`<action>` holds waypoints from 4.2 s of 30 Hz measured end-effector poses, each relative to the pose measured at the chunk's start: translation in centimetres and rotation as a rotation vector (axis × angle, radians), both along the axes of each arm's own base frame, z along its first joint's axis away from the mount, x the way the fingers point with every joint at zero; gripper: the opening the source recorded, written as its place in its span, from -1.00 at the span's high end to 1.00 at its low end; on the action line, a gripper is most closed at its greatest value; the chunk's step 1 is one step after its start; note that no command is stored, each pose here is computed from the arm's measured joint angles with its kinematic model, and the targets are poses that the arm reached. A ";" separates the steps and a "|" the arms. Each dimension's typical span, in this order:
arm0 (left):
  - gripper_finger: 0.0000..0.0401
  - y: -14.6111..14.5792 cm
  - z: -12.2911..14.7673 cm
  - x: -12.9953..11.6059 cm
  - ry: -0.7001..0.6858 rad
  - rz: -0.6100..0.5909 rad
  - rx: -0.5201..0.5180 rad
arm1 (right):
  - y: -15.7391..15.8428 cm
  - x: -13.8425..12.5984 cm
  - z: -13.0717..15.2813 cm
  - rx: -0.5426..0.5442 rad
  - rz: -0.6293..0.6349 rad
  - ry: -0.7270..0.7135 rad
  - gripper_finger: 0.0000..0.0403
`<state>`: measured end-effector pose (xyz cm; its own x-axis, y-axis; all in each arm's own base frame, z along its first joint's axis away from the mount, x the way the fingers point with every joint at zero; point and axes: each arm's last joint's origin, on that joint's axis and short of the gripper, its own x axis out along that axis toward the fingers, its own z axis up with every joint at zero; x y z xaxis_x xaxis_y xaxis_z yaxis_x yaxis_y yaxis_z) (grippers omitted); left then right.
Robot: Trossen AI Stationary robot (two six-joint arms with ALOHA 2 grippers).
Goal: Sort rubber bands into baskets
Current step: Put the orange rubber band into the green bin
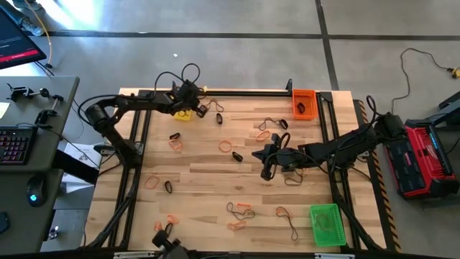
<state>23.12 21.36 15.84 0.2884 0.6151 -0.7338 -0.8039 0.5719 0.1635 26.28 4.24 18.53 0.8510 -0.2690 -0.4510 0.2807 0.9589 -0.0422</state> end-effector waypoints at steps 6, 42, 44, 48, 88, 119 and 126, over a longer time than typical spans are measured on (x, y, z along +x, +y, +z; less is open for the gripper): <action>1.00 0.8 0.1 -0.7 -0.007 0.034 0.007 | 0.0 0.0 0.0 0.000 0.000 0.000 1.00; 1.00 -11.7 6.1 4.7 -0.496 -0.742 0.167 | -0.1 1.6 -0.2 -0.040 -0.006 -0.116 0.54; 1.00 -12.3 5.7 4.7 -0.514 -0.742 0.160 | -0.1 2.1 -0.8 -0.064 -0.040 -0.133 0.40; 1.00 -13.6 5.2 4.8 -0.533 -0.743 0.146 | -0.2 3.1 -1.7 -0.116 -0.142 -0.211 0.19; 1.00 -17.5 5.7 5.6 -0.597 -0.743 0.223 | -0.1 11.0 0.2 -0.307 -0.398 -0.245 0.64; 0.37 -18.5 5.7 5.7 -0.562 -0.822 0.257 | -0.3 5.5 5.5 -0.194 -0.283 -0.007 1.00; 0.47 -18.6 5.8 5.8 -0.609 -0.839 0.209 | -0.4 2.3 7.7 0.038 -0.185 0.082 1.00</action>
<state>28.91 2.77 21.64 0.9635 0.1457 -0.2246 -0.1438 0.9893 0.0245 28.54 3.81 26.22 0.7487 -0.3987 -0.5297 0.4490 0.8928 -0.0374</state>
